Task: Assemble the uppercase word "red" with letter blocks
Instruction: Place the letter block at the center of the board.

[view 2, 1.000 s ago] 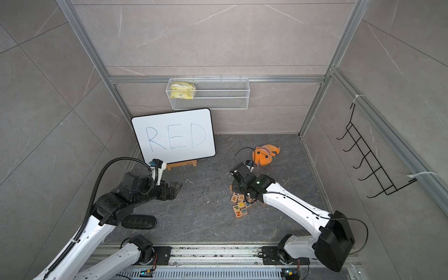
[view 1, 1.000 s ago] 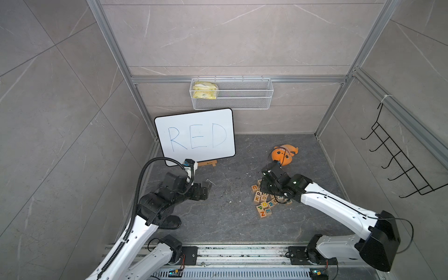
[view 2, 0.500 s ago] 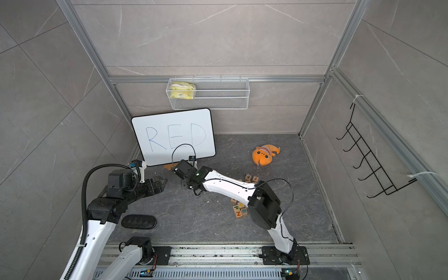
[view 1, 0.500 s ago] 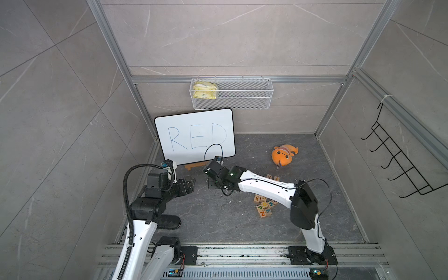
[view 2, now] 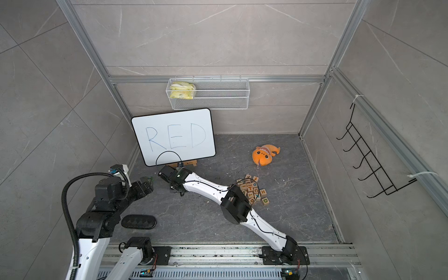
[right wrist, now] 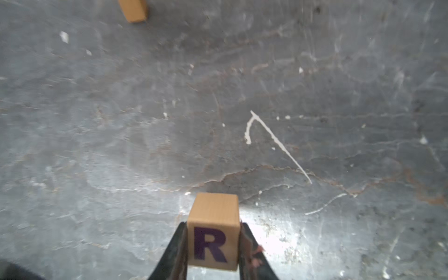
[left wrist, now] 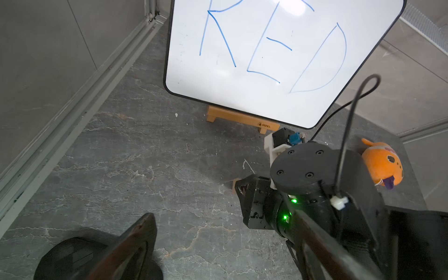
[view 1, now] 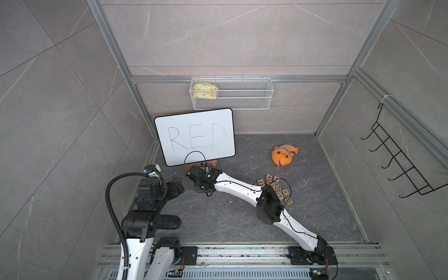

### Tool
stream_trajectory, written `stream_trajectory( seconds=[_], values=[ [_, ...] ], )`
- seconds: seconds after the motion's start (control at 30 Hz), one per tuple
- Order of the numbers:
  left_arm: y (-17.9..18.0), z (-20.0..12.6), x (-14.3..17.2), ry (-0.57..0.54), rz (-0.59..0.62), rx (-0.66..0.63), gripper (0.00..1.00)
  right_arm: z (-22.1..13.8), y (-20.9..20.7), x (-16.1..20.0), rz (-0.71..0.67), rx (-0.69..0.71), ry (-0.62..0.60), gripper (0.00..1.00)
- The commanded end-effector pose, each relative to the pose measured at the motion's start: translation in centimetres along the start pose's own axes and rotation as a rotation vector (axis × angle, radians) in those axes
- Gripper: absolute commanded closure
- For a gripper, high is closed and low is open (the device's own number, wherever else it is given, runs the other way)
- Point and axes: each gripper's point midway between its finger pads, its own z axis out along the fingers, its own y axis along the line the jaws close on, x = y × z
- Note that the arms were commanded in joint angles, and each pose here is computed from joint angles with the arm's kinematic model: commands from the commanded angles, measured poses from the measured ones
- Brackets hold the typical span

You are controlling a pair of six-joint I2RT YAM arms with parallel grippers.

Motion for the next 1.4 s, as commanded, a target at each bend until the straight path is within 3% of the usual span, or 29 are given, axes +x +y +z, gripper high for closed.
stream_trajectory(
  seconds=[0.0,0.67,0.93,1.27,1.37],
  values=[
    [0.7,0.3,0.4,0.011,-0.025,-0.033,0.1,0.7,-0.5,1.0,0.022,0.028,0.035,0.77],
    [0.3,0.1,0.5,0.003,-0.025,0.005,0.09,2.0,0.1,1.9,0.047,0.014,0.065,0.57],
    [0.3,0.0,0.4,-0.003,-0.026,0.012,0.08,1.2,0.5,1.5,0.044,-0.001,0.058,0.56],
    [-0.3,-0.3,0.2,-0.016,-0.019,0.046,0.08,-2.1,-1.1,0.1,0.01,0.064,-0.008,0.54],
    [-1.0,-0.4,0.3,-0.02,-0.008,0.091,0.08,-5.3,-1.7,-1.1,0.014,0.056,-0.061,0.54]
  ],
)
